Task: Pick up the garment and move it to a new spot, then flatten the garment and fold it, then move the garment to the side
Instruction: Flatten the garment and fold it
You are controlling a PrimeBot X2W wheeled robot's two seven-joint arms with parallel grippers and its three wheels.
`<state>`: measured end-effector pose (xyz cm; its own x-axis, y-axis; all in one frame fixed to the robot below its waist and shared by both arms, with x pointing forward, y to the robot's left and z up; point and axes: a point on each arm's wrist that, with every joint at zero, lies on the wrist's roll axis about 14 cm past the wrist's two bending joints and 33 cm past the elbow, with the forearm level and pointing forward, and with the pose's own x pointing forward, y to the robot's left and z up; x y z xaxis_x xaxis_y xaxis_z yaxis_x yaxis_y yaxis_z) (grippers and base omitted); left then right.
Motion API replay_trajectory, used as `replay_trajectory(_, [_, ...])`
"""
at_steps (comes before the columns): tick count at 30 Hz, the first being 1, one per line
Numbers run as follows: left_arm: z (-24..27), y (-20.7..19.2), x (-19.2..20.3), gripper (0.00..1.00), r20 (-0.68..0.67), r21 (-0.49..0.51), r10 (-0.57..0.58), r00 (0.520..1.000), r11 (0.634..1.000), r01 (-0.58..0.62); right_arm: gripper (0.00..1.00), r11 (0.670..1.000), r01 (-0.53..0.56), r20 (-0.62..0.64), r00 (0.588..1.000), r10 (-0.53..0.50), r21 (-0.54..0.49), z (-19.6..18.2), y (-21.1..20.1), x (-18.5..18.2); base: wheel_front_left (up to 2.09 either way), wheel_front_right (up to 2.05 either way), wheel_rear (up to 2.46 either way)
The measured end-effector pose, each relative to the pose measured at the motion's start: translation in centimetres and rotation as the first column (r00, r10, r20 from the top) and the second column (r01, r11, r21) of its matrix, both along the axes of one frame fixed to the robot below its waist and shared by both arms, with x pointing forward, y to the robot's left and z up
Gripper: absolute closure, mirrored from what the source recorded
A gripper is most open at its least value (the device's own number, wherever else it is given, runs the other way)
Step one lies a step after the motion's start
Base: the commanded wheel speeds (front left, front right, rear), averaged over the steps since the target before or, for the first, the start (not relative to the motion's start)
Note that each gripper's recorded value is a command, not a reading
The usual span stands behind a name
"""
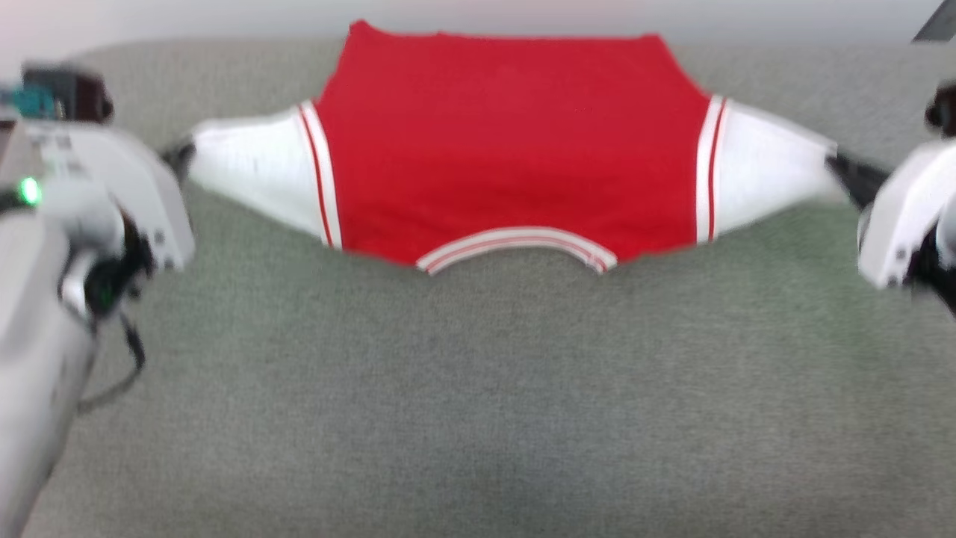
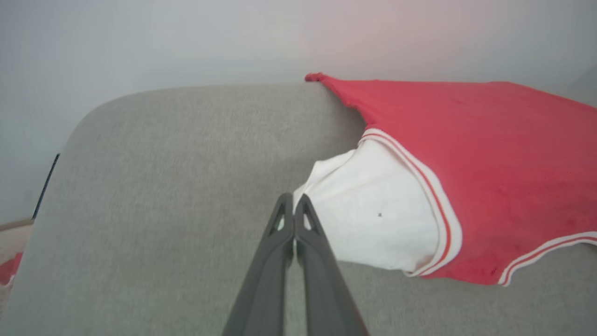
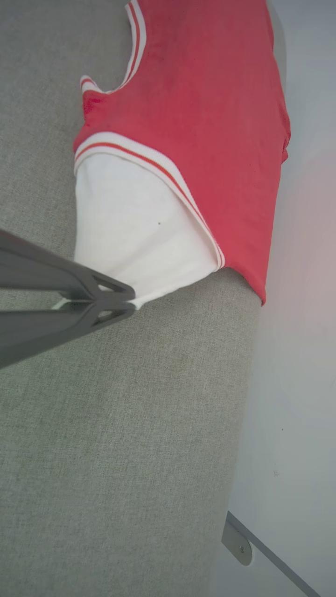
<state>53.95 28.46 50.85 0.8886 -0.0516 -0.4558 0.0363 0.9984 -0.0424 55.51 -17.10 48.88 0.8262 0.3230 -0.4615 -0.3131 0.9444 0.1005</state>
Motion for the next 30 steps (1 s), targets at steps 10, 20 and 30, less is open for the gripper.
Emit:
replay_trajectory(10, [-1.2,-1.6,-9.8,1.0,-0.099,-0.049,0.015,0.995,0.999,-0.02,1.0,1.0,-0.008,-0.221,0.975,0.002,-0.027,-2.7,-3.3,-9.7,0.0,0.0,0.0])
replay_trajectory(20, [-4.4,-2.7,-18.1,1.0,-0.231,-0.091,0.072,0.97,0.991,-0.096,1.0,1.0,0.003,-0.427,0.904,-0.011,-0.019,-7.6,-4.2,-16.6,0.0,0.0,0.0])
replay_trajectory(30, [-7.4,-3.7,-19.9,1.0,-0.276,-0.144,0.084,0.958,0.981,-0.127,1.0,0.998,0.014,-0.456,0.889,-0.042,-0.064,-10.8,-2.9,-17.4,0.0,0.0,0.0])
